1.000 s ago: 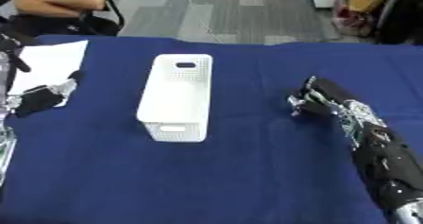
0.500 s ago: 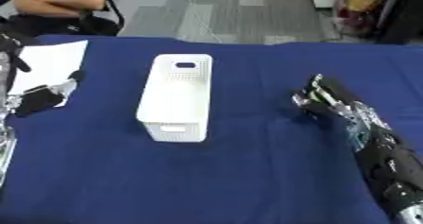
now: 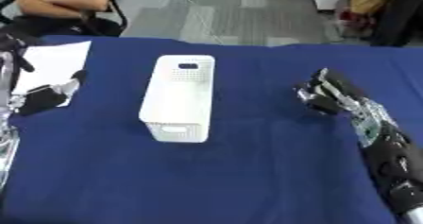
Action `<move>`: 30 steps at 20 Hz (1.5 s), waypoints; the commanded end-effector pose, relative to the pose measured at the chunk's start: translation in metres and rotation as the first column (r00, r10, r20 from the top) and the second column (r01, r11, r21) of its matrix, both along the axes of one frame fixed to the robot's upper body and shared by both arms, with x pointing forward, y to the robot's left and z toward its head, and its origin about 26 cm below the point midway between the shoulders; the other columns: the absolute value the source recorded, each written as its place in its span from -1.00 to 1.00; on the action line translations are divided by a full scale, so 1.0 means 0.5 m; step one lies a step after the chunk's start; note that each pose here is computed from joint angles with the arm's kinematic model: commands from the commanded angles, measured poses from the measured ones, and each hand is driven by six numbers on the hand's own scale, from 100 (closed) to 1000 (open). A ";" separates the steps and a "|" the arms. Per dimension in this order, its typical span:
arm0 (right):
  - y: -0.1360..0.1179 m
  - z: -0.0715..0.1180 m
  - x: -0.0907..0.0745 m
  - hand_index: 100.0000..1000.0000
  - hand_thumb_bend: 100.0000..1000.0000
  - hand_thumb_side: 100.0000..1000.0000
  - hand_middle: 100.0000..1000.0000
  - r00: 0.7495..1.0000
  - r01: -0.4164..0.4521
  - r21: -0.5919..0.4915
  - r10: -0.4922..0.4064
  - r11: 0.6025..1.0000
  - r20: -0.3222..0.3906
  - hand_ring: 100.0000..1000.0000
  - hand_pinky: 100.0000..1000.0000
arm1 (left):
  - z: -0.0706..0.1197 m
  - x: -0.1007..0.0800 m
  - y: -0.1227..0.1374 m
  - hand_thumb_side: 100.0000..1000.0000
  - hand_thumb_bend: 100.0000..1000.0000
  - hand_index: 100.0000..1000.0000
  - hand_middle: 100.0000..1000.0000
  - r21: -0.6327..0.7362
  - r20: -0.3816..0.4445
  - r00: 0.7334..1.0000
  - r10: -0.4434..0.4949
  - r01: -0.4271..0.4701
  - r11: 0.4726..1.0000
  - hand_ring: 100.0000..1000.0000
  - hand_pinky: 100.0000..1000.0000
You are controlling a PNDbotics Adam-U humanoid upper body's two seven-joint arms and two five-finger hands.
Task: Pick up objects on the table and place them in the box.
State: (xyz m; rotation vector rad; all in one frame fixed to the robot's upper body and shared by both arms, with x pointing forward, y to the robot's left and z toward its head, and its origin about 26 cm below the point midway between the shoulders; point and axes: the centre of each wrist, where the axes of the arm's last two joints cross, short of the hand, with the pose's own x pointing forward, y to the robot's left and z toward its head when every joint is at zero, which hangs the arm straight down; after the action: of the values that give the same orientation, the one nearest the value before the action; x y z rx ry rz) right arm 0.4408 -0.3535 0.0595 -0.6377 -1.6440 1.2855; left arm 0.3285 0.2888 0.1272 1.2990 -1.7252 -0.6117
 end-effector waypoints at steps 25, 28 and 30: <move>0.147 0.291 0.087 -0.82 -1.00 0.46 -0.97 0.913 -0.365 0.168 0.317 0.916 0.255 -1.00 -1.00 | 0.012 -0.003 0.015 -0.20 -0.09 0.41 0.31 0.055 0.013 1.000 0.019 -0.019 0.998 -0.21 -1.00; 0.170 0.307 0.090 -0.82 -1.00 0.45 -0.98 0.898 -0.402 0.178 0.349 0.898 0.267 -1.00 -1.00 | 0.013 -0.002 0.013 -0.19 -0.09 0.41 0.32 0.058 0.015 1.000 0.016 -0.016 0.998 -0.20 -1.00; 0.183 0.313 0.092 -0.82 -1.00 0.45 -0.98 0.889 -0.423 0.184 0.367 0.887 0.273 -1.00 -1.00 | 0.013 -0.001 0.012 -0.20 -0.09 0.41 0.31 0.061 0.018 1.000 0.015 -0.016 0.998 -0.21 -1.00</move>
State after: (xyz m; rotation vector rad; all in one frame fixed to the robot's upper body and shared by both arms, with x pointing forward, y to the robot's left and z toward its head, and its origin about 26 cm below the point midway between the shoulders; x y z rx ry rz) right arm 0.4857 -0.2652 0.1950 -0.3024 -2.1208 1.2904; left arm 0.3270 0.2905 0.1240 1.3222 -1.7062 -0.6400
